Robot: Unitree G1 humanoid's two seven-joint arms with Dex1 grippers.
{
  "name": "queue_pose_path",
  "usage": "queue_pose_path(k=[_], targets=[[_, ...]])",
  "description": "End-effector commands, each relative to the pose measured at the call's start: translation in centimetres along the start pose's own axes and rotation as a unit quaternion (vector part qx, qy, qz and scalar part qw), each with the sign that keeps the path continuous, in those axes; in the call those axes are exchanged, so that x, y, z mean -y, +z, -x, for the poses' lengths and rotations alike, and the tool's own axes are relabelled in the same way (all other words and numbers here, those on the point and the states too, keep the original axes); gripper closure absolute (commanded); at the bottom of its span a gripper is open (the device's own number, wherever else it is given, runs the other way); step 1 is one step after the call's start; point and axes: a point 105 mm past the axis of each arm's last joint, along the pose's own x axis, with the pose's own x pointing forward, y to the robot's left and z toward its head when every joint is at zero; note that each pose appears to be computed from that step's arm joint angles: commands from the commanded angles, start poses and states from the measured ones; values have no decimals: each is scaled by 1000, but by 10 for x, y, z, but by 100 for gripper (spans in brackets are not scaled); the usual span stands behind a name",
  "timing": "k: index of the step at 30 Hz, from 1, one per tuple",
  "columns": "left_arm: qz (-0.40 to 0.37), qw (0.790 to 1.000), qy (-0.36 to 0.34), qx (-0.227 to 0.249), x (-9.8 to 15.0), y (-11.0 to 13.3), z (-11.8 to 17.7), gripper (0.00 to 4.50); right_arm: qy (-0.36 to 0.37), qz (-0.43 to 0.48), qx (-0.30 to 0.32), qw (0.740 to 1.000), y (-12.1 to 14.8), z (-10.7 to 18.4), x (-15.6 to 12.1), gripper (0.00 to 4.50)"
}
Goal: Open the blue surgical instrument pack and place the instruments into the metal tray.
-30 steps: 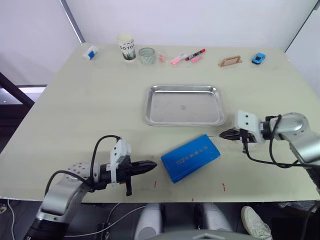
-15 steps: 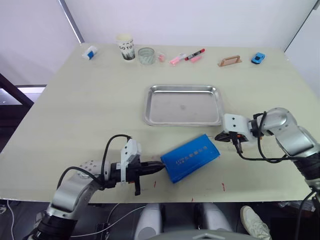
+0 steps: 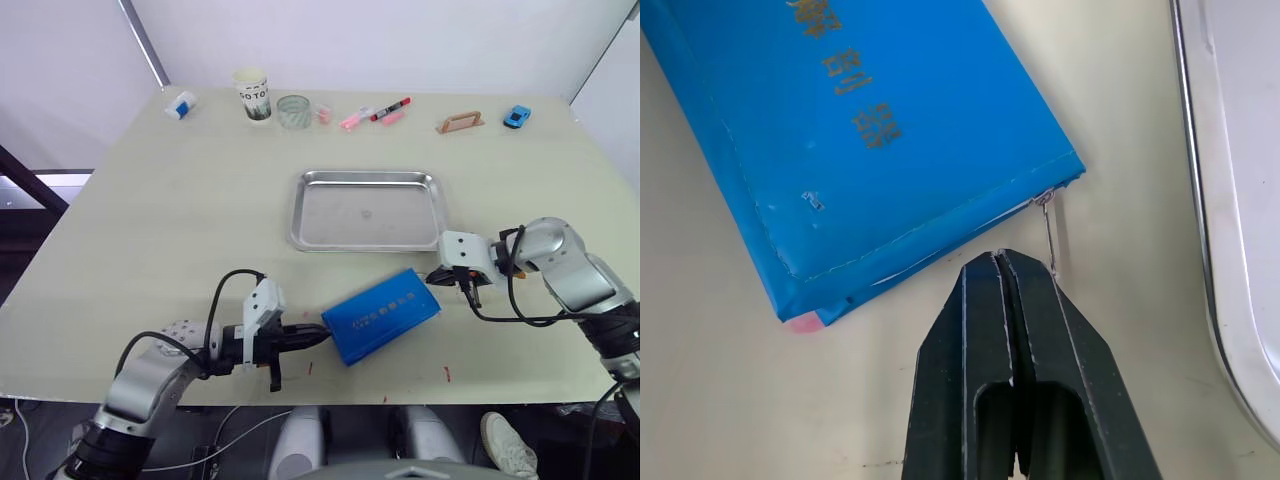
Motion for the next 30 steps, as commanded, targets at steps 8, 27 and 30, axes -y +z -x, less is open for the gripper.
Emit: queue_pose_path(k=[8,27,30], targets=[[-18,1000,6,1,-4,5,-1,448,-6,15,1,1000,2,-1,2,450],[-37,998,37,19,-34,8,-11,448,41,-5,34,999,8,-7,-35,450],[-44,998,40,19,-41,9,-11,448,32,-11,34,999,7,-7,-36,450]])
